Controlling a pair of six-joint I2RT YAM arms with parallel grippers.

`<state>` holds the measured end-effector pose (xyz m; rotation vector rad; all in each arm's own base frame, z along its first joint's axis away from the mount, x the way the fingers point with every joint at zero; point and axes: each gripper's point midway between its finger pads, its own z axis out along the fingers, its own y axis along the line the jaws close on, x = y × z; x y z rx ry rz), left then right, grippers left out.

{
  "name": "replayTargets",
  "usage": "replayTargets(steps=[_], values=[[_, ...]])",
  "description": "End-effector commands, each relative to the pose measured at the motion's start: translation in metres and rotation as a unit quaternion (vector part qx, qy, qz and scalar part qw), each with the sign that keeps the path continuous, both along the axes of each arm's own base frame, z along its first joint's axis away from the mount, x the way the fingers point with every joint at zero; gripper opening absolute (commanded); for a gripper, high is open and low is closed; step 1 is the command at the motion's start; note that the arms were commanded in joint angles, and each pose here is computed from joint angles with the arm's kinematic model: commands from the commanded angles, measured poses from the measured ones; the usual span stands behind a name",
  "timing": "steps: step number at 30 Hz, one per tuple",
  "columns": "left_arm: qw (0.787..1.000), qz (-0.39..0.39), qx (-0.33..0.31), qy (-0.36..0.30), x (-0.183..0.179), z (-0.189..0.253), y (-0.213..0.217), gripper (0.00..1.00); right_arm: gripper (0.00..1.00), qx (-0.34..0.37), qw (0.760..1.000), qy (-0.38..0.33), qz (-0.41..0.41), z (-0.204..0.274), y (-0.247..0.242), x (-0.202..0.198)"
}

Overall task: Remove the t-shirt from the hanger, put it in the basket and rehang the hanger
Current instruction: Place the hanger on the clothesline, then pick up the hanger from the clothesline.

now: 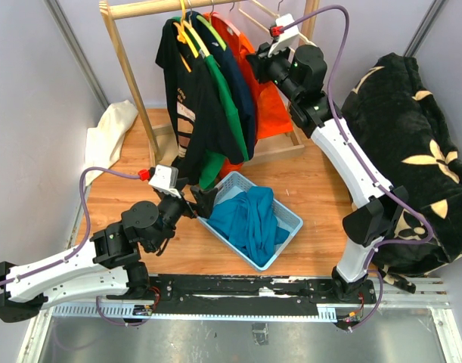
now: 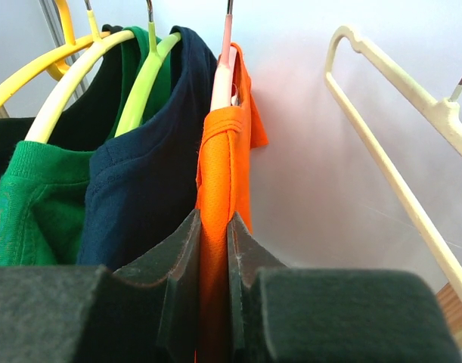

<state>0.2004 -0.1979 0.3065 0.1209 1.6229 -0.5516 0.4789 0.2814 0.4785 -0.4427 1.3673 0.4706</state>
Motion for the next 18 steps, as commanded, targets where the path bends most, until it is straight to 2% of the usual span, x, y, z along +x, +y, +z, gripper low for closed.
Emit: replayTargets(steps=[1,18], values=[[1.0,0.009,-0.008,-0.002,-0.001,0.003,0.005,1.0,0.02,0.031,0.998,-0.057,0.001,0.039,-0.004,-0.016],[1.0,-0.006,-0.025,-0.002,-0.004,0.017,0.0,1.0,0.01,0.062,0.989,-0.132,-0.005,0.102,-0.021,-0.041]])
